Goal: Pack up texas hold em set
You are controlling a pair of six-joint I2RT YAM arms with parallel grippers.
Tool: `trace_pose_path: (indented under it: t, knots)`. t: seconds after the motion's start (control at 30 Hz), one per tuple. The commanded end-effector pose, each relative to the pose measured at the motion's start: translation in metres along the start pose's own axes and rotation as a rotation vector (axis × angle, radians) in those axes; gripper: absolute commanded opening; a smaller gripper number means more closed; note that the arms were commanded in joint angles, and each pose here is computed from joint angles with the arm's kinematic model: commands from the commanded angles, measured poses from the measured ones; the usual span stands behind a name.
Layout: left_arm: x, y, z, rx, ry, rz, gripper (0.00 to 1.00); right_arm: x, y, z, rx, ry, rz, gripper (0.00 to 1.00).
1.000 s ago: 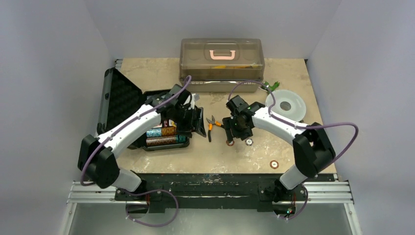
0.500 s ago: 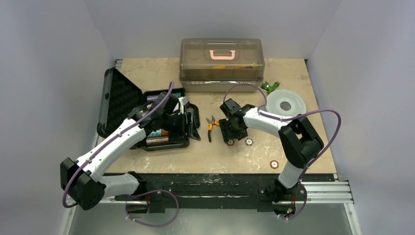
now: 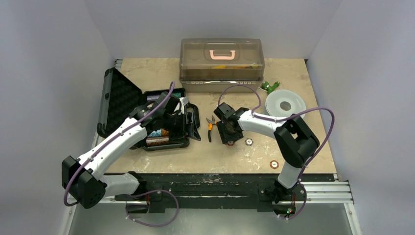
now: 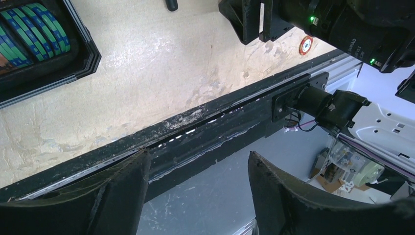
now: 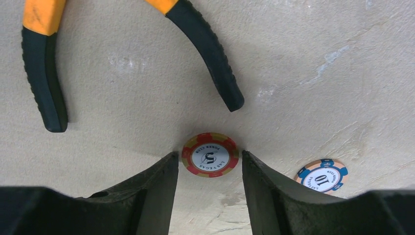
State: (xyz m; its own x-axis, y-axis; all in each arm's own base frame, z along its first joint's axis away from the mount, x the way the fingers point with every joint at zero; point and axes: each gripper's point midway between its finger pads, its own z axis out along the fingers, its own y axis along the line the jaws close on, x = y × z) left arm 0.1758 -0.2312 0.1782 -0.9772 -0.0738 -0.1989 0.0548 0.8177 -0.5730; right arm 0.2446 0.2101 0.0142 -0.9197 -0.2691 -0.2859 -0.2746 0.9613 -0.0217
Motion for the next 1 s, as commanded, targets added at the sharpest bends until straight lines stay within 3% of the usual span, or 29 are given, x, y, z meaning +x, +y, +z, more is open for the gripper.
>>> trace_pose_path:
  t: [0.0,0.67,0.97]
  knots:
    - [-0.006,-0.009,-0.005,0.023,-0.025,0.015,0.7,-0.007,0.006,0.003,0.027,-0.03,0.01,0.49]
    - [-0.005,-0.009,-0.003,0.015,0.004,0.034,0.71,0.011,0.016,0.018,-0.053,-0.014,0.034,0.42]
    - [-0.017,-0.009,-0.001,0.095,0.024,-0.04,0.71,-0.012,0.025,-0.006,-0.13,-0.134,-0.008,0.36]
